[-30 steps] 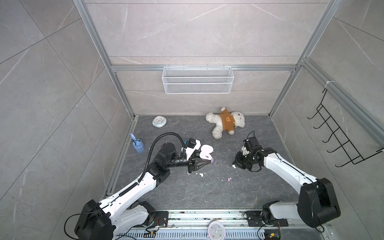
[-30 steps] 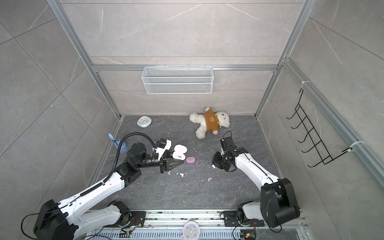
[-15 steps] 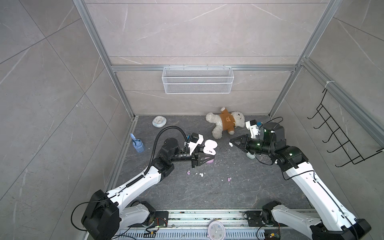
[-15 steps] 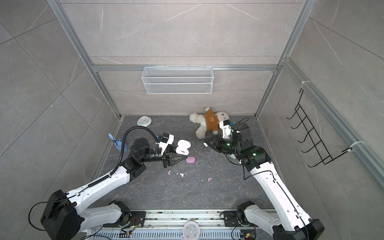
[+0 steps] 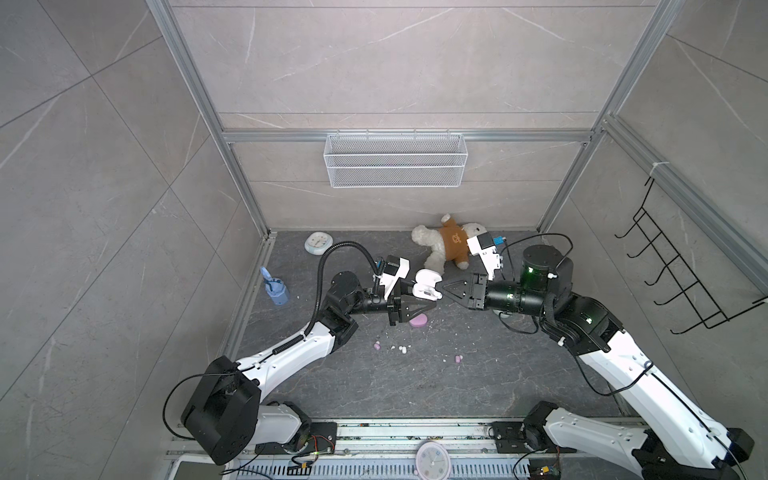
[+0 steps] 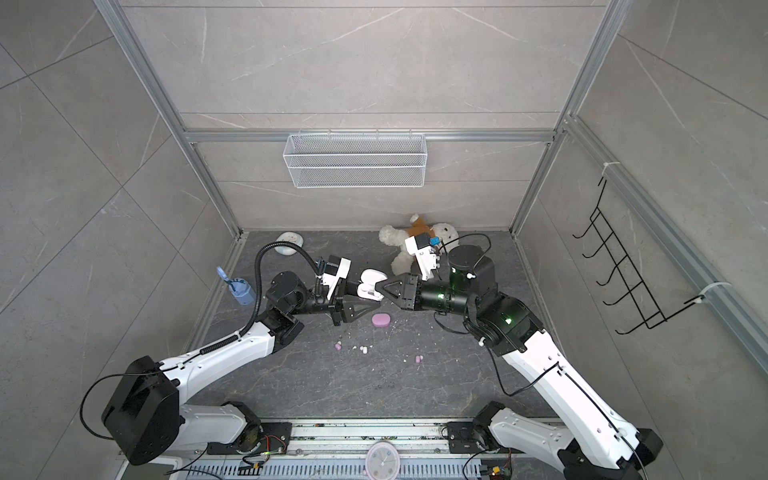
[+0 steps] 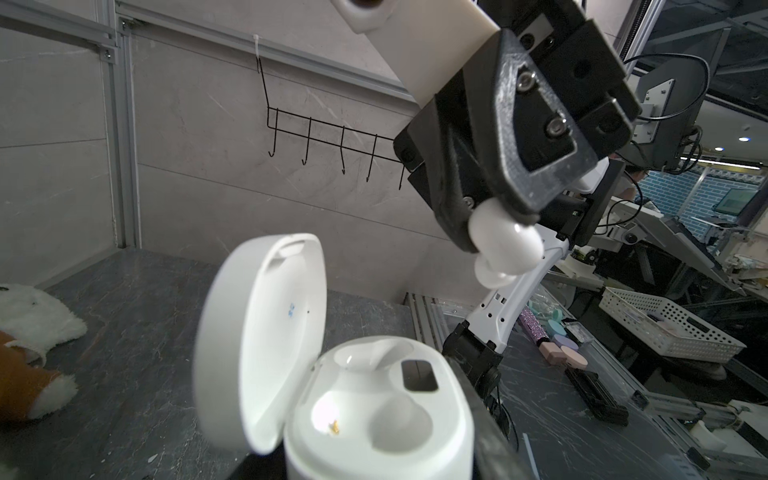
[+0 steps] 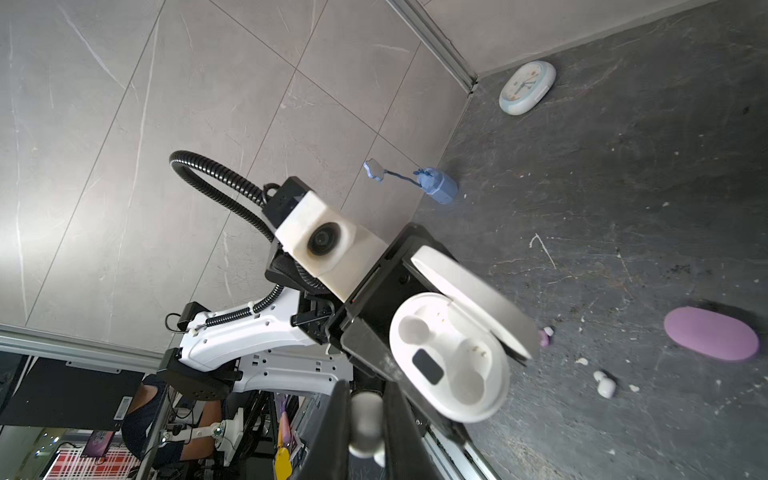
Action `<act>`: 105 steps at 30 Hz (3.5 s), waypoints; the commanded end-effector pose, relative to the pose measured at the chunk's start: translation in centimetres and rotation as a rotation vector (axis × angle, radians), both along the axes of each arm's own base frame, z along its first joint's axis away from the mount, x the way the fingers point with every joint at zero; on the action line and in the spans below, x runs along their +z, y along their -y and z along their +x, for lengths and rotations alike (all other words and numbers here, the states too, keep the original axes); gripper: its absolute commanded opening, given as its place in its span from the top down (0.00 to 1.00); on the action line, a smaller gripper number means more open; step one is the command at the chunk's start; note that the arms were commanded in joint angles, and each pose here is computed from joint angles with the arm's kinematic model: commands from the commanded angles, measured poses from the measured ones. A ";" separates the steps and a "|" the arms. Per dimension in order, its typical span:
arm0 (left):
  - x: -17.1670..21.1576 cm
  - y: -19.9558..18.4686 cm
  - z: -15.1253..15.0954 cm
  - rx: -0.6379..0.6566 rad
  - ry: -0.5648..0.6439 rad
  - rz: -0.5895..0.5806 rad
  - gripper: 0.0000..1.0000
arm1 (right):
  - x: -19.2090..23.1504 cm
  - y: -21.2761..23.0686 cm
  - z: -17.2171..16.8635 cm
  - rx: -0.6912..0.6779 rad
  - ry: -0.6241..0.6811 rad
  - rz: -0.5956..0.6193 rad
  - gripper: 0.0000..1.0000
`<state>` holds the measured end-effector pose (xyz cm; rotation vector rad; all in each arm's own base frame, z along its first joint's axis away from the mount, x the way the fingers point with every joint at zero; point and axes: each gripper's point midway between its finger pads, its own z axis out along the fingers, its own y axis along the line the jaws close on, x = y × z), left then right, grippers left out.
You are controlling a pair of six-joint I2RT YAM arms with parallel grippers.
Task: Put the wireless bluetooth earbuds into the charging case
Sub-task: 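Lift the white earbud with the right gripper toward the open case in the left gripper, then pull the right gripper back from the case while the left gripper lowers it, then move the right gripper down over the second white earbud on the table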
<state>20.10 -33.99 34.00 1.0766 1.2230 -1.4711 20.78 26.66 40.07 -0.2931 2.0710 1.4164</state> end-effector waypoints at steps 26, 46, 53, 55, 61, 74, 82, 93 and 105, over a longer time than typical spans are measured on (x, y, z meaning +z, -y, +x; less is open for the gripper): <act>5.9 -1.1 -3.5 -0.065 0.155 -0.149 0.73 | 0.7 -0.6 -0.1 -0.018 0.056 -0.016 0.91; 5.9 -1.3 -3.7 -0.064 0.150 -0.149 0.73 | 0.5 -0.3 0.7 -0.053 0.069 -0.123 0.30; 3.1 -1.6 -1.9 0.003 0.089 -0.100 0.75 | 3.2 0.6 -1.0 -0.033 0.121 -0.084 0.22; 2.3 -2.4 -1.1 0.038 0.061 -0.094 0.75 | 3.2 0.9 -1.9 -0.020 0.101 -0.095 0.21; 0.8 -4.6 -0.7 0.124 0.034 -0.047 0.75 | -2.8 3.9 -2.9 -0.112 -0.036 -0.243 0.15; 0.9 -8.0 -4.5 0.197 0.035 -0.002 0.75 | -24.4 4.2 0.4 -0.184 -0.190 -0.779 0.14; 1.1 -10.1 -6.2 0.266 0.045 0.020 0.75 | -31.1 -2.1 1.8 -0.074 -0.116 -0.988 0.15; 0.9 -11.5 -7.4 0.312 0.061 0.031 0.75 | -35.7 -4.2 2.9 -0.027 -0.125 -1.133 0.18; 1.0 -11.8 -7.6 0.326 0.070 0.035 0.77 | -38.1 -2.9 2.9 -0.043 -0.145 -1.243 0.19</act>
